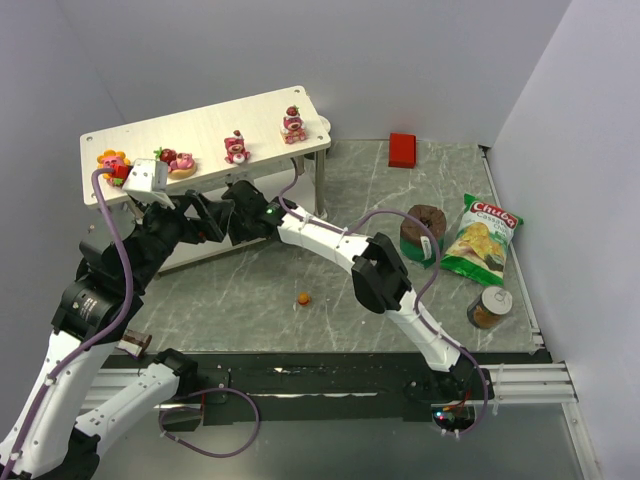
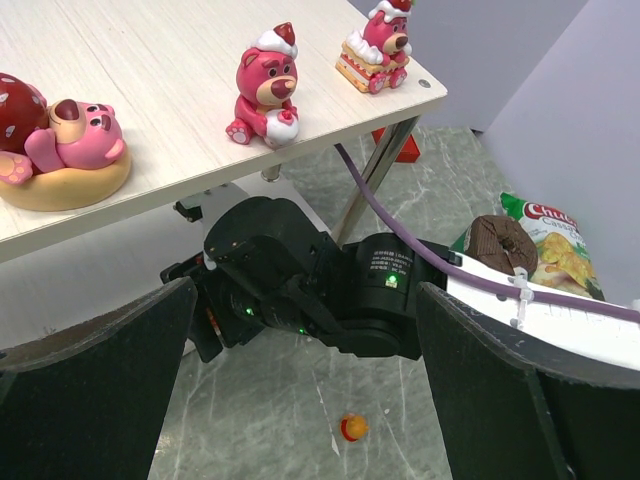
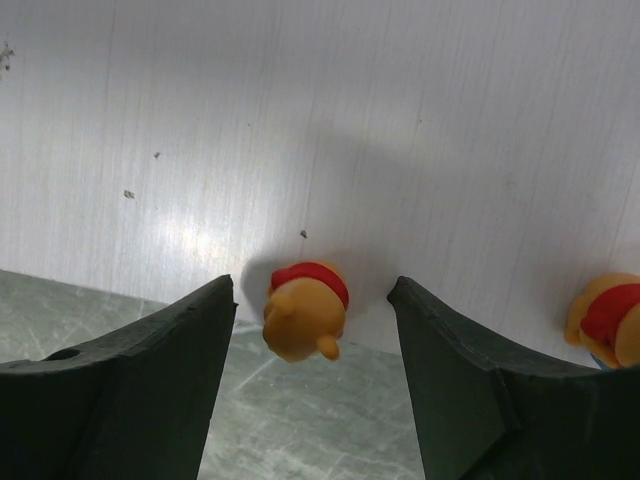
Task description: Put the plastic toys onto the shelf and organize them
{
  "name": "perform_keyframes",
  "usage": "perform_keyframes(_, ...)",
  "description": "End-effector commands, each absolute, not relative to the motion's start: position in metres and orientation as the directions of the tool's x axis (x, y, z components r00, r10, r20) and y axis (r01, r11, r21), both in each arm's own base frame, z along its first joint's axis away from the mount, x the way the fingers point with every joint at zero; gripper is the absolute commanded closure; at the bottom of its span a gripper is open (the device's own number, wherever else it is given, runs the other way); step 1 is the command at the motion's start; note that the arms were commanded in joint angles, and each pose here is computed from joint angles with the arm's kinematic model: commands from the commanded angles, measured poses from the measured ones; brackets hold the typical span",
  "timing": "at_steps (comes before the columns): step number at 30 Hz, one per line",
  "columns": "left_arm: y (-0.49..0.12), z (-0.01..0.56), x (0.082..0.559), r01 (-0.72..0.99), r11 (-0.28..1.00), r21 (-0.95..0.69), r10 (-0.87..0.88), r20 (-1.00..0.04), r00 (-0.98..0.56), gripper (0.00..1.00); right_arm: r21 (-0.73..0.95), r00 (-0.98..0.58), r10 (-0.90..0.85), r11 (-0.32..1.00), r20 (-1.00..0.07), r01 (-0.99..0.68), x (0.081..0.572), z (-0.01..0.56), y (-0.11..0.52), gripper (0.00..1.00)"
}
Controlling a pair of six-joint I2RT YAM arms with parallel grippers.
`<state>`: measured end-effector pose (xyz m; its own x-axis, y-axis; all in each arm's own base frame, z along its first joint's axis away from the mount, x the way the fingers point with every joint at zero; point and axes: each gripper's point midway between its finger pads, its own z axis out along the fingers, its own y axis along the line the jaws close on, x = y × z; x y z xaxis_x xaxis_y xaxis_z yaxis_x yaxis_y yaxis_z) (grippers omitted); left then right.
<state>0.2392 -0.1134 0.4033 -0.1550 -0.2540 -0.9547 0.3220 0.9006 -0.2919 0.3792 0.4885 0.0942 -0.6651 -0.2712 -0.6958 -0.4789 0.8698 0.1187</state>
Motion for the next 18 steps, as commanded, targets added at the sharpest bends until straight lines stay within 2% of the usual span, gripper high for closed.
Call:
perform_keyframes(1, -0.11, 0.416, 0.236, 0.328, 0.899, -0.292, -0.269, -0.956, -0.115, 0.04, 0.093, -0.672, -0.275, 0.884, -0.688, -0.457, 0.376, 0.099, 0.467, 0.27)
perform_keyframes(5, -0.11, 0.418, 0.235, 0.327, 0.898, -0.294, -0.272, -0.956, -0.111, 0.04, 0.111, -0.646, -0.24, 0.884, -0.724, -0.453, 0.377, 0.116, 0.464, 0.27)
perform_keyframes(12, -0.11, 0.416, 0.235, 0.325, 0.9, -0.291, -0.268, -0.957, -0.114, 0.04, 0.123, -0.637, -0.253, 0.866, -0.728, -0.484, 0.374, 0.116, 0.468, 0.27)
perform_keyframes(18, -0.108, 0.415, 0.236, 0.319, 0.903, -0.289, -0.266, -0.957, -0.113, 0.04, 0.096, -0.645, -0.263, 0.88, -0.717, -0.466, 0.374, 0.107, 0.461, 0.33)
